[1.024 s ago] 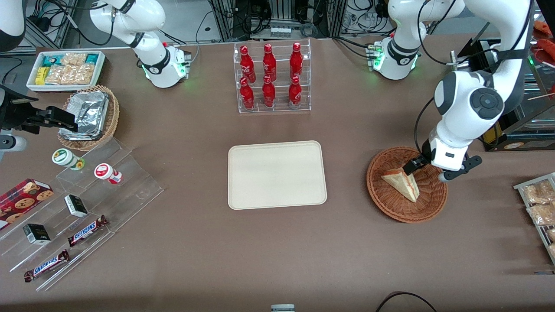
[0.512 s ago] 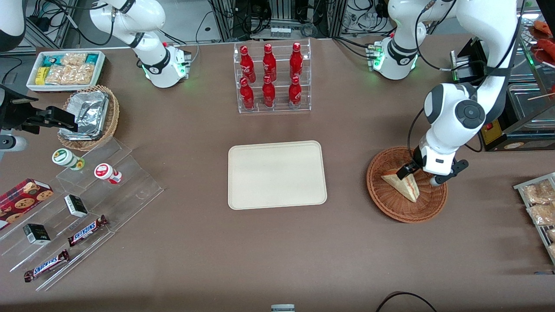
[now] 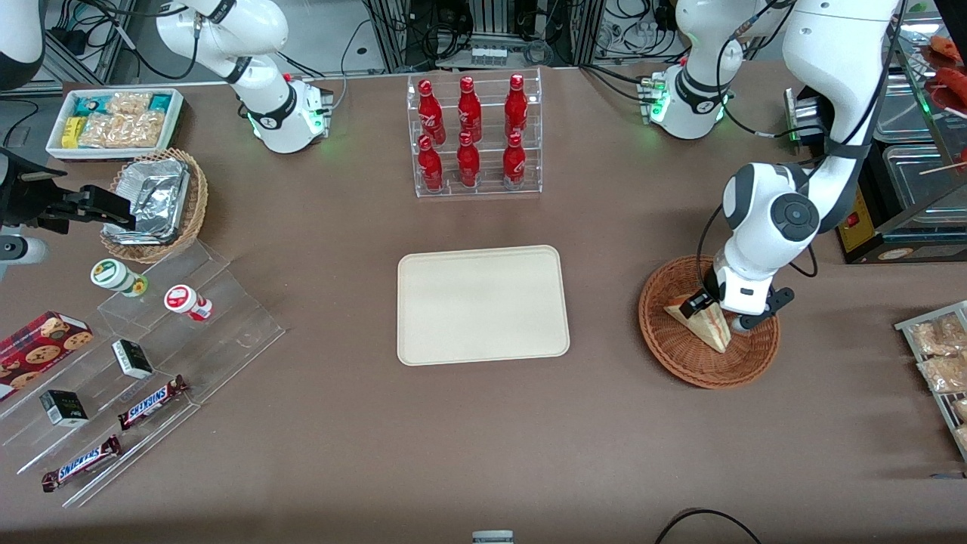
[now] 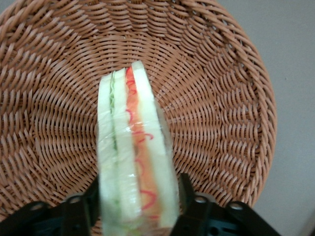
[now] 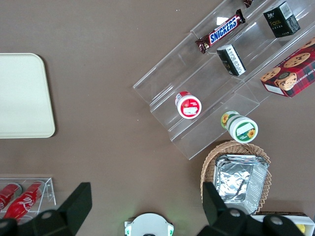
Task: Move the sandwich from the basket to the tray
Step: 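Carry the sandwich with the left gripper over to the cream tray, then lower the sandwich onto the tray and open the left gripper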
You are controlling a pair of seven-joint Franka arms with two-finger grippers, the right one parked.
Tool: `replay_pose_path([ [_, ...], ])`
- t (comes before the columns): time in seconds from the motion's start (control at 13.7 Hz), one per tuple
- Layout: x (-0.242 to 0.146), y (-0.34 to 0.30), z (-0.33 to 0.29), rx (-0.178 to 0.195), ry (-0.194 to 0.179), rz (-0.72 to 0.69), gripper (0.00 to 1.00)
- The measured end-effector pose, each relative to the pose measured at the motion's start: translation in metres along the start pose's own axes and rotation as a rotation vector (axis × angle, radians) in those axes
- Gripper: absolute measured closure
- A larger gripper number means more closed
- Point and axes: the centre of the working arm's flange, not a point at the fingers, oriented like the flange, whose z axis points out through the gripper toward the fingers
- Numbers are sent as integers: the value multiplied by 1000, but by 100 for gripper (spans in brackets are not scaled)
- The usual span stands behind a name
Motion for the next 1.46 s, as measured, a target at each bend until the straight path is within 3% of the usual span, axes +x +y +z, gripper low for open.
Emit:
replay_pose_path([
  [0.22,3,3,-8,11,2,14,66],
  [0.44,12,26,-63,123,-32,88,73],
  [0.59,0,71,-128,152,-45,151,78],
  [0.73,-40,132,-181,139,-31,256,85],
  [0.88,-98,190,-195,109,-22,367,85],
  [1.17,-206,280,-133,115,-90,521,85],
  [1.46,-270,344,-56,58,-111,585,85],
])
